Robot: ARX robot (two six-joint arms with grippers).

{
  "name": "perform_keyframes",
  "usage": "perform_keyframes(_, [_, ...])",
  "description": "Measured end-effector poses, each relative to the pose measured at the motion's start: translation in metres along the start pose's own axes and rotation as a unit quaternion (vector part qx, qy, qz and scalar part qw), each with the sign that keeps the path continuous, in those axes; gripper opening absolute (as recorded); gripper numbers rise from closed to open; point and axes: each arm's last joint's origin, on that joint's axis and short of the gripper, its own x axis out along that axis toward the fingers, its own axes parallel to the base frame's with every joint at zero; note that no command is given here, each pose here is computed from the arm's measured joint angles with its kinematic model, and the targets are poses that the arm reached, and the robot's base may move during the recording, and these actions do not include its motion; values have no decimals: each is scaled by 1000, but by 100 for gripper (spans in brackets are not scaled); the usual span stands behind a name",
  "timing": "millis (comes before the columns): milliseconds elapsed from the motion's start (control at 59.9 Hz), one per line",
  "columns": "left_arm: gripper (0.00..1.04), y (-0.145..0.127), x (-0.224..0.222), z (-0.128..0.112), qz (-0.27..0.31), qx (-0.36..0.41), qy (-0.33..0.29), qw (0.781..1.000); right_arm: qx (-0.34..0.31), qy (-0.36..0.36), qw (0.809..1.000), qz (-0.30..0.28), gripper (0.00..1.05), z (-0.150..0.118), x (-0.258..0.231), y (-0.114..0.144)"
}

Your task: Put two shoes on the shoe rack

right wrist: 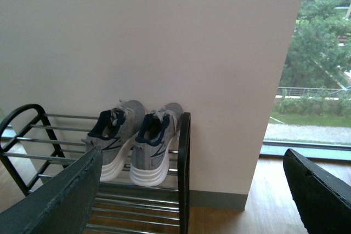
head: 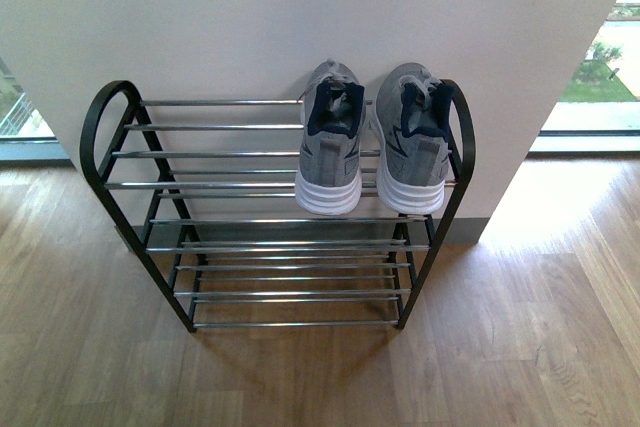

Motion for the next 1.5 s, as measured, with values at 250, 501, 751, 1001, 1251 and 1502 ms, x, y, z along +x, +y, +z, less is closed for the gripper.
perform_keyframes(250, [1,0,0,0,0,0,-1,1000,0,0,1000,0,95,0,0,0])
perform_keyframes(501, [1,0,0,0,0,0,-1,1000,0,0,1000,0,95,0,0,0])
perform_keyframes(751, [23,0,0,0,0,0,-1,1000,0,0,1000,0,95,0,0,0])
perform_keyframes(1001, [68,0,0,0,0,0,-1,1000,0,0,1000,0,95,0,0,0])
perform_keyframes(1251, [95,0,0,0,1,1,-1,1000,0,0,1000,0,95,0,0,0])
perform_keyframes(1502, [95,0,0,0,-1,1,-1,1000,0,0,1000,-2,95,0,0,0])
